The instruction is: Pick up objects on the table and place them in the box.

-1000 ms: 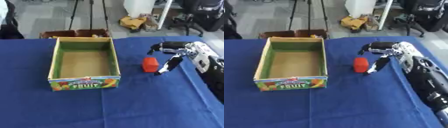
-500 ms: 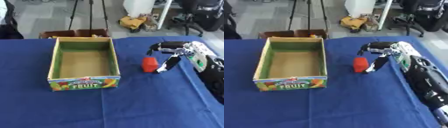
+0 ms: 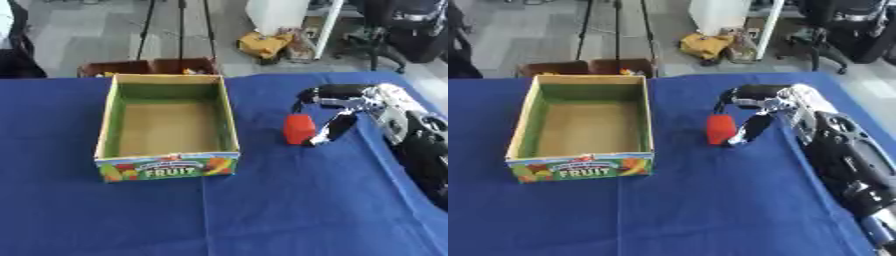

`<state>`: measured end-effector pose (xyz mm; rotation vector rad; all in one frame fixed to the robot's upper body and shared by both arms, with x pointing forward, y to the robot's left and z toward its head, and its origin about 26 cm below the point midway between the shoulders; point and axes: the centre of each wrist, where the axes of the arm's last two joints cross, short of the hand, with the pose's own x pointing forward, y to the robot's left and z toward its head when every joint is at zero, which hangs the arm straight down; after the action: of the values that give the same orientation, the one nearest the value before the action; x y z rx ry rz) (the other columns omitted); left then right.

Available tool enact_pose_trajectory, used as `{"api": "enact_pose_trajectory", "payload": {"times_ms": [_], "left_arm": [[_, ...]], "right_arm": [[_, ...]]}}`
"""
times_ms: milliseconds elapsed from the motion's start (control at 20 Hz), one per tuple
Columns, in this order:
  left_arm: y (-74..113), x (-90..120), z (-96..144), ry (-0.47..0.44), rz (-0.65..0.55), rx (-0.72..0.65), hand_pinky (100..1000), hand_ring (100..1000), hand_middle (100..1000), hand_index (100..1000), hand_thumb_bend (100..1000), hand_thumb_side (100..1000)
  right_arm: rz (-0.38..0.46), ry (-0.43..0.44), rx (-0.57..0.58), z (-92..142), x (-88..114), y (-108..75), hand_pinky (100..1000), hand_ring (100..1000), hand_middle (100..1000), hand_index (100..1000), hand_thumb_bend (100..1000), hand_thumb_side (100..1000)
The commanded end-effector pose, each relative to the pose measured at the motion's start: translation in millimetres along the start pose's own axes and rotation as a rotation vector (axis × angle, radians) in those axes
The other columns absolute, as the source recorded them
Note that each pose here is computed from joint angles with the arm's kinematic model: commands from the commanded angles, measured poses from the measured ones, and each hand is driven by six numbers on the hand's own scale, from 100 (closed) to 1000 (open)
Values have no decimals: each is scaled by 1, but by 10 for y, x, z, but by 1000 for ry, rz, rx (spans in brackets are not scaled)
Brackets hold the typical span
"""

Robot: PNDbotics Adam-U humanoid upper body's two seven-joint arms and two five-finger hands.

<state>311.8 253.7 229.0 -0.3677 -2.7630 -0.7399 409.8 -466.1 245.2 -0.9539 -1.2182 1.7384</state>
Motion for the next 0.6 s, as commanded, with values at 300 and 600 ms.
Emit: {"api": "enact_pose_trajectory", "payload": {"times_ms": [300, 600], "left_arm": [[22, 41, -58, -19, -19, -20, 748, 998, 982, 888, 100, 1000], [19, 40, -58, -18, -19, -23, 748, 998, 983, 888, 100, 1000]], "right_arm": [[46, 21, 9, 87, -79, -48, 838, 1000, 693, 831, 500, 594], [48, 28, 0, 80, -89, -9, 797, 1000, 673, 816, 473, 585]]}}
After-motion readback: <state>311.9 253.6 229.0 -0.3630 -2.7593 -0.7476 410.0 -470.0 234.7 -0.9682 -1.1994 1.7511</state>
